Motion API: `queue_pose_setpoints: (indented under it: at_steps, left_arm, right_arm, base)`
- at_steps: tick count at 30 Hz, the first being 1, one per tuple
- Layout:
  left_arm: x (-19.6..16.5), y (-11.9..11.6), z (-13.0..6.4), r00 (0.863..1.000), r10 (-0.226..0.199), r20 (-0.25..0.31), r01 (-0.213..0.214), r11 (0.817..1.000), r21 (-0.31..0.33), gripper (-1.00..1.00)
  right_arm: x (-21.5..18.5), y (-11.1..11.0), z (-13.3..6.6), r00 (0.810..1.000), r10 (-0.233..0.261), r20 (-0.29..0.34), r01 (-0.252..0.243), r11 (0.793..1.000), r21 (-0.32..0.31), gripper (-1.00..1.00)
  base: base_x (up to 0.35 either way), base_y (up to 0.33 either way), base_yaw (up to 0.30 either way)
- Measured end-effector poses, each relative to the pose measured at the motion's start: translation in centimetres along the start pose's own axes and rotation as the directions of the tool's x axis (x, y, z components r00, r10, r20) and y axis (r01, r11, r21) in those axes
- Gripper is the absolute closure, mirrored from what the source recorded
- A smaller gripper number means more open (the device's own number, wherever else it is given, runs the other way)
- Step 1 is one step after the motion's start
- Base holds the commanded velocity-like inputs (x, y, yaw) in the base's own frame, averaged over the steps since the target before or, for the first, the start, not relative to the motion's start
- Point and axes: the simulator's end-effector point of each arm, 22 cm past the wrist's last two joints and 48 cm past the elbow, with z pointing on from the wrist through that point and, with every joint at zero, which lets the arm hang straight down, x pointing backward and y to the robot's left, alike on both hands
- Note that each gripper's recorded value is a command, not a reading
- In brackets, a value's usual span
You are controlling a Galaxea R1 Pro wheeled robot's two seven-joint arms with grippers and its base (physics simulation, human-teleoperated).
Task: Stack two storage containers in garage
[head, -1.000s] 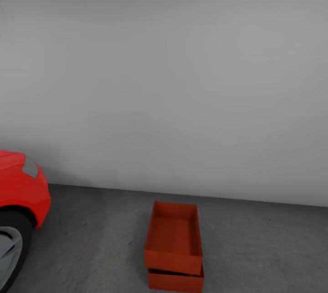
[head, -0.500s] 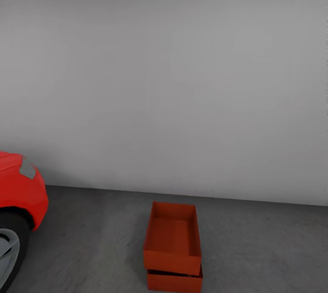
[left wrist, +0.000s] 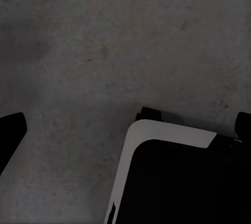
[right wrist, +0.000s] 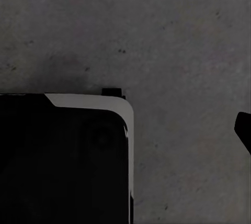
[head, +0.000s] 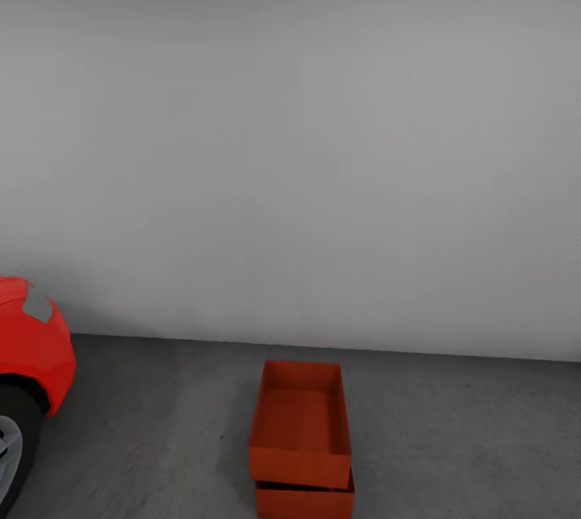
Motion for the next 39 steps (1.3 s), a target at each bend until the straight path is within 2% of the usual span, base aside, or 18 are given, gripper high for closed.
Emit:
queue_pose_setpoints:
  at_steps: [39]
  left_arm:
    - [-0.29, -0.04, -0.04, 1.000, 0.000, 0.007, 0.000, 1.000, 0.001, -1.00]
  right_arm:
    - [-0.15, -0.03, 0.00, 1.000, 0.007, 0.001, -0.007, 1.000, 0.002, -1.00]
  base:
    - [0.000, 0.000, -0.016]
